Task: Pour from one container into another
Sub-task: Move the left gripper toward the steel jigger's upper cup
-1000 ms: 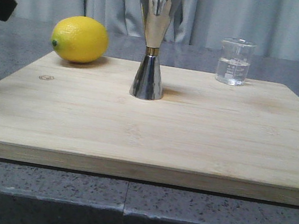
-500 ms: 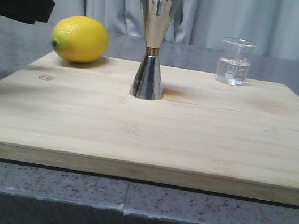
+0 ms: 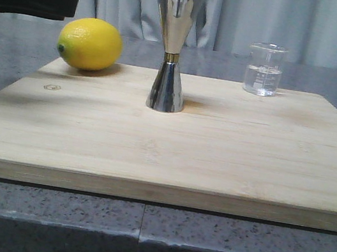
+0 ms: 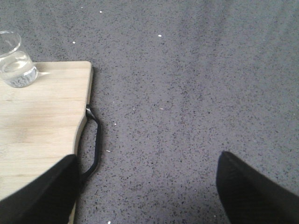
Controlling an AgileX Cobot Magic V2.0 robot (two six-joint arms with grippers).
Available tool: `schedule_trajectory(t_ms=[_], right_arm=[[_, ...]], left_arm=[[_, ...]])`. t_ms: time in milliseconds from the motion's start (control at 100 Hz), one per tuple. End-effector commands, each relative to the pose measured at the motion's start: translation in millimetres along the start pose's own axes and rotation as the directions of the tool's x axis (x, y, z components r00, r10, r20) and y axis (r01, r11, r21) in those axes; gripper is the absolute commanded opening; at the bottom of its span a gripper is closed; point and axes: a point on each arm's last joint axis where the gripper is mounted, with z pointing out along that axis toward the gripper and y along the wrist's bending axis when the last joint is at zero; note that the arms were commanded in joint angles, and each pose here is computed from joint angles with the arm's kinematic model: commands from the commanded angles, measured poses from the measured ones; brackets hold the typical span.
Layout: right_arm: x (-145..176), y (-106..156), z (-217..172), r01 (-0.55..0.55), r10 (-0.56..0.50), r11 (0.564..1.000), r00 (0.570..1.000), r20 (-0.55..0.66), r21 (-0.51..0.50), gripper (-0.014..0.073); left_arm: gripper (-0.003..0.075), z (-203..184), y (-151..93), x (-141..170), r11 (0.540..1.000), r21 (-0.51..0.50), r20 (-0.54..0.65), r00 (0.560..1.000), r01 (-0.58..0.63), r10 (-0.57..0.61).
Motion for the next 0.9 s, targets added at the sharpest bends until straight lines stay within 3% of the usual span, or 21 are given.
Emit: schedule_trajectory(t_ms=[0, 190, 540, 890], right_arm=[[-16, -1, -4, 0.008, -0.008, 1.000, 0.995, 0.104, 0.007, 0.0564], [-16, -1, -4, 0.008, -0.008, 1.000, 0.995, 0.104, 0.007, 0.0564], [-16, -1, -4, 0.008, -0.008, 1.000, 0.995, 0.104, 0.007, 0.0564], [-17, -1, -4, 0.008, -0.008, 1.000, 0.994, 0.110, 0.007, 0.0564]], left_arm=[[0.0480, 1, -10, -24, 0.996, 0.058, 0.140, 0.989, -0.062, 0.053], [0.0480, 17, -23, -29, 0.984, 0.098, 0.181, 0.975, -0.150, 0.131], [0.0480, 41, -40, -30, 0.971, 0.129, 0.206, 0.963, -0.201, 0.172], [0.0480, 65, -18, -16, 0.966, 0.203, 0.202, 0.973, -0.158, 0.116]])
